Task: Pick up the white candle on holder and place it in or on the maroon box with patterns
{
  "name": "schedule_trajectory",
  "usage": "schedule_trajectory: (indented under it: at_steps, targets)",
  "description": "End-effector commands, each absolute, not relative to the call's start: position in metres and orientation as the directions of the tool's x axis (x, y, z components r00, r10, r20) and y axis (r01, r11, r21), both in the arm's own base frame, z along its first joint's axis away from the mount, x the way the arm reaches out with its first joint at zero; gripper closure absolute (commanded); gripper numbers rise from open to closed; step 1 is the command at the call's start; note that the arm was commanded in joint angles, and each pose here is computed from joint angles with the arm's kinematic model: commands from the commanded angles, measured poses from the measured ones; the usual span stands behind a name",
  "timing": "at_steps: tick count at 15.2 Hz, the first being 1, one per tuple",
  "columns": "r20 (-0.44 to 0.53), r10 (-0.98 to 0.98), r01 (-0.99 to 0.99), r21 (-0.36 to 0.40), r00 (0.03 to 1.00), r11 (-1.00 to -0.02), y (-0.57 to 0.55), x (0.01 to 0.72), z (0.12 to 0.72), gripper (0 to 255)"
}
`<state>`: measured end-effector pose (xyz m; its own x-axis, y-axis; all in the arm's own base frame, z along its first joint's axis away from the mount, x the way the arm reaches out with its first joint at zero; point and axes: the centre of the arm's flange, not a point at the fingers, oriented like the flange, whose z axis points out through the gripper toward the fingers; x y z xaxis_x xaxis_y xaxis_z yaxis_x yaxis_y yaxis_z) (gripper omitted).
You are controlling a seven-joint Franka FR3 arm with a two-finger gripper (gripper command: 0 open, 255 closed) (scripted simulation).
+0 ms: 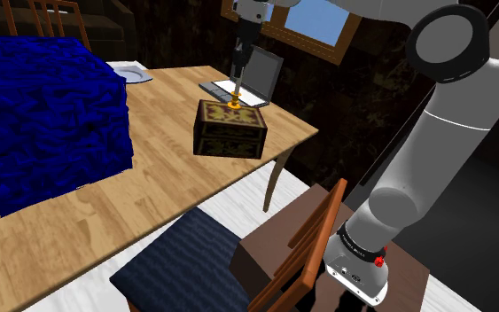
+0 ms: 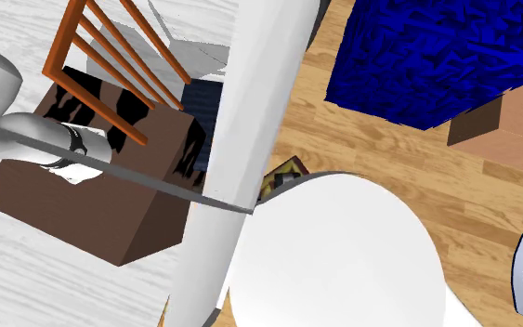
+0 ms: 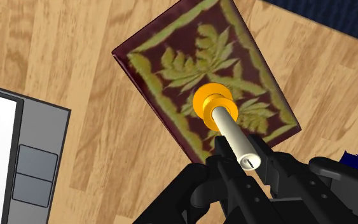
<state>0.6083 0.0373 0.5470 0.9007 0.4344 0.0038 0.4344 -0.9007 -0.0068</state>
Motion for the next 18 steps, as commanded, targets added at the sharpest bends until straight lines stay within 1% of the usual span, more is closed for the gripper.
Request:
schedule_trajectory:
  at_steps: [1, 9, 10, 15, 18]
  targets:
    - [0.004, 0.434, 0.434, -0.007, 0.901, -0.901, 0.037, 0.608, 0.533, 255]
    - [0.004, 0.434, 0.434, -0.007, 0.901, -0.901, 0.037, 0.608, 0.533, 255]
    - [0.004, 0.434, 0.434, -0.007, 0.901, -0.901, 0.037, 0.608, 0.533, 0]
    - [0.004, 0.434, 0.434, -0.007, 0.901, -0.901, 0.037, 0.608, 0.533, 0]
    - [0.004, 0.434, 0.434, -0.007, 0.901, -0.901, 0.036, 0.608, 0.572, 0]
